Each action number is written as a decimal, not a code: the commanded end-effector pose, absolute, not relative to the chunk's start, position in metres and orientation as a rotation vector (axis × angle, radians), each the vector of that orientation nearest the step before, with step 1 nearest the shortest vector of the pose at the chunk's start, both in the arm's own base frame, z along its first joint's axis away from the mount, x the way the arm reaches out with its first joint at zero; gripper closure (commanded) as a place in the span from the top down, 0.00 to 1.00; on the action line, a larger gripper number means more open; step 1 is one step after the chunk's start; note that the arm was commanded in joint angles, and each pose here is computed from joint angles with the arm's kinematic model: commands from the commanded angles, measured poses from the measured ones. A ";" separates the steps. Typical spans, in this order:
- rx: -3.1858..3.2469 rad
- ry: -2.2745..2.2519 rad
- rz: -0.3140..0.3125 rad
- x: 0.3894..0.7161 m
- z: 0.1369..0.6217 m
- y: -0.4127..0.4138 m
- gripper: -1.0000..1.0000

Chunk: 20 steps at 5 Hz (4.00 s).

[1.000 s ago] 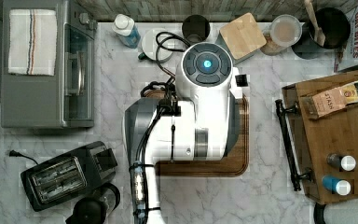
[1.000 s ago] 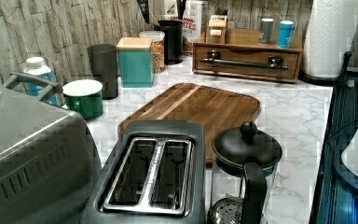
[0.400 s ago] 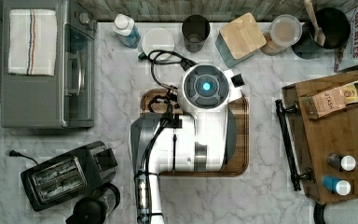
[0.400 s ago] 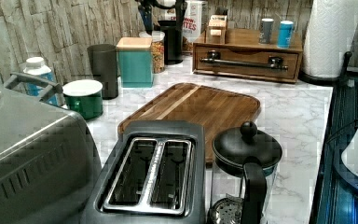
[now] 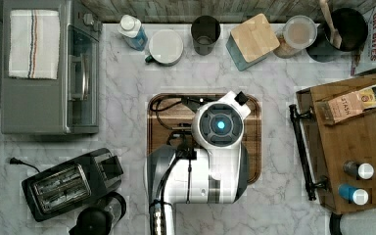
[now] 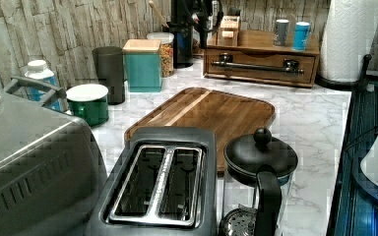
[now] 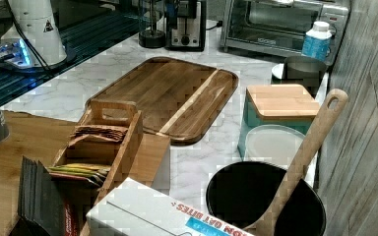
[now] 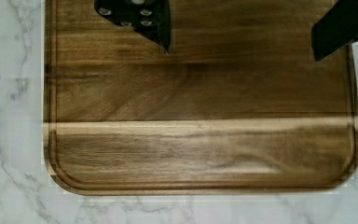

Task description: Open the drawer.

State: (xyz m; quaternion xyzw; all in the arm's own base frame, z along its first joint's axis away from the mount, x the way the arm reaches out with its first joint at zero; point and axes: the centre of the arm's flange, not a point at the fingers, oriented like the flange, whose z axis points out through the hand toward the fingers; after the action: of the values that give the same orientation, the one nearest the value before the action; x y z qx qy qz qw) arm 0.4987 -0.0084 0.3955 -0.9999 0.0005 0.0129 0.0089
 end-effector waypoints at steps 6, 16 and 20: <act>-3.215 -0.192 -0.351 0.423 0.338 -0.249 1.00; -3.227 -0.202 -0.180 0.436 0.245 -0.278 1.00; -3.051 -0.380 0.008 0.418 0.209 -0.175 1.00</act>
State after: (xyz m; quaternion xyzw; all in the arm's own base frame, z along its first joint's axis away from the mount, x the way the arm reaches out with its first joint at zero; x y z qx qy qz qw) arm 0.4327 -0.2548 0.2373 -0.9965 -0.0745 -0.0373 -0.0077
